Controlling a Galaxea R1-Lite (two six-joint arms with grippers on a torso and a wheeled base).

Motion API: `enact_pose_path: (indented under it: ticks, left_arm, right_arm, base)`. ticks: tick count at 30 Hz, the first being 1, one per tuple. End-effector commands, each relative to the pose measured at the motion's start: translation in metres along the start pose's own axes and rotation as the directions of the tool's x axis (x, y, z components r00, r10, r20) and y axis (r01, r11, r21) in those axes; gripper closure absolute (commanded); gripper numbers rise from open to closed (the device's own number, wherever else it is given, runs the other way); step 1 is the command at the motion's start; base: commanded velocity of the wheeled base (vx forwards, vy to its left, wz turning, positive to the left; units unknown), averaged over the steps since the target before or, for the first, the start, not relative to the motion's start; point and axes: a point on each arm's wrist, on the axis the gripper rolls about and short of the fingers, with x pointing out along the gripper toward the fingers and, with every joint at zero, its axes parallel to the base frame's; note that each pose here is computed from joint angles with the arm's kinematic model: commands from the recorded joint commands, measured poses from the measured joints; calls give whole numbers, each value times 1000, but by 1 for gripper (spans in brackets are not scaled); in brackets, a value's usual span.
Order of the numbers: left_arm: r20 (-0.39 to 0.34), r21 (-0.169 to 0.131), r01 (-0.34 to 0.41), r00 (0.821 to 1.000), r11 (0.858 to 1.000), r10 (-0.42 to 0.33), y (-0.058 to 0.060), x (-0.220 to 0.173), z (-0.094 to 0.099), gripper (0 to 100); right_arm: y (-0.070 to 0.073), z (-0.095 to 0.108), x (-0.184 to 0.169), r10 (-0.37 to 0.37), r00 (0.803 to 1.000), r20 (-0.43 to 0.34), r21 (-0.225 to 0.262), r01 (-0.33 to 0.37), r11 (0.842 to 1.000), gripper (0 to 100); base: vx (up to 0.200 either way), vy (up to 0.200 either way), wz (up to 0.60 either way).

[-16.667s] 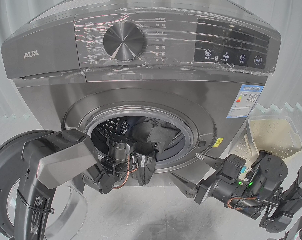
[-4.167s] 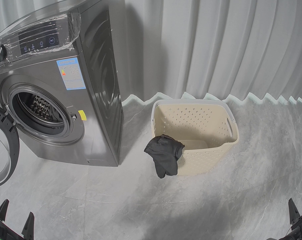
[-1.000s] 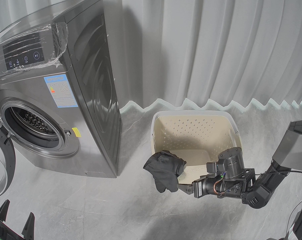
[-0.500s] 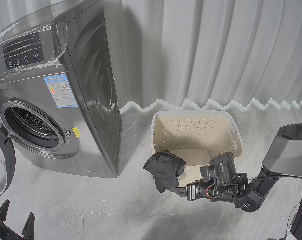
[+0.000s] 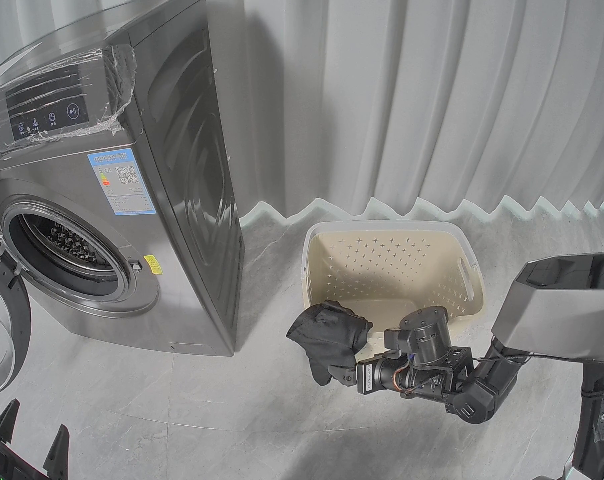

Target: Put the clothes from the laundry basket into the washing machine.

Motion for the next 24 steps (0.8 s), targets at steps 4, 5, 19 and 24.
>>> enact_pose_path:
  ticks: [4, 5, 19, 24]
  left_arm:
    - [2, -1, 0, 1000, 1000, 0, 0, 0, -4, 0]
    - [0, -1, 0, 1000, 1000, 0, 0, 0, -5, 0]
    - [0, -5, 0, 1000, 1000, 0, 0, 0, -5, 0]
    - [0, -5, 0, 1000, 1000, 0, 0, 0, -5, 0]
  right_arm:
    - [-2, -3, 29, -20, 999, 27, 2, 20, 1000, 0]
    - [-2, -2, 31, -17, 999, 42, 2, 17, 1000, 0]
    - [-6, 4, 52, -37, 991, 126, 14, 35, 999, 0]
    - [-7, 4, 53, -35, 990, 137, 17, 33, 999, 100]
  base:
    - [0, 0, 0]
    - [0, 0, 0]
    - [0, 0, 0]
    - [0, 0, 0]
